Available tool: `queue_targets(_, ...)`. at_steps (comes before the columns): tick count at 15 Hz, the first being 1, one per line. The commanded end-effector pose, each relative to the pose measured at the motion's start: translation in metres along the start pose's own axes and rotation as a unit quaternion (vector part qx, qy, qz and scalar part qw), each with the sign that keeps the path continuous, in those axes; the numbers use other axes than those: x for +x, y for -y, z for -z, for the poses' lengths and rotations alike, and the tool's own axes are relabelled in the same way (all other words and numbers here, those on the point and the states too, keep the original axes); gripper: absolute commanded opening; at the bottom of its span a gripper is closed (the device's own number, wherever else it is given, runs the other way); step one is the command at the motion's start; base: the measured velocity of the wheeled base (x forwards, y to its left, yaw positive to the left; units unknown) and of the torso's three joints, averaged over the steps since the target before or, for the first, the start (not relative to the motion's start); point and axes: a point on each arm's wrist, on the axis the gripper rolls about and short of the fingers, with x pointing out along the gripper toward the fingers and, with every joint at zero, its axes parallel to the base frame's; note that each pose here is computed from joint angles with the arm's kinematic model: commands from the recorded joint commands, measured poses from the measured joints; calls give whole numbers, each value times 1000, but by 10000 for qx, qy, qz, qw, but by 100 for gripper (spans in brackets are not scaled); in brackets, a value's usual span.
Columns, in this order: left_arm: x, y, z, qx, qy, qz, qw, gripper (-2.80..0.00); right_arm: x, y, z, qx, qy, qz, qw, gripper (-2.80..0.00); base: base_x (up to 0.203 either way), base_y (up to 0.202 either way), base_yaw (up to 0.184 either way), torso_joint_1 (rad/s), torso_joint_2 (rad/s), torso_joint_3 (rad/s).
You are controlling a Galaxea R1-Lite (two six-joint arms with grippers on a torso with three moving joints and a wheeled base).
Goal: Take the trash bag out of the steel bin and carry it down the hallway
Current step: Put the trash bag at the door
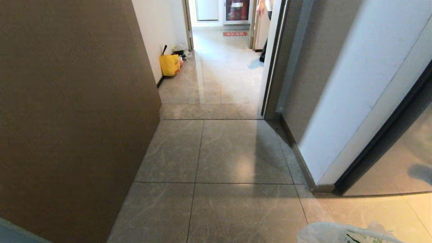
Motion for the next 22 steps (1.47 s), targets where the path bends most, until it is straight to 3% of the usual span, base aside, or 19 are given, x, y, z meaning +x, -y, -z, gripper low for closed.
queue_targets(1,0,0,0,-6,-2,-2,10000,-280,0,0,0,-3,-3,-10,10000,-280,188,0,0,-2,2,7)
queue_targets(22,0,0,0,-6,-2,-2,10000,-280,0,0,0,-3,-3,-6,10000,-280,193,0,2,1,3,2)
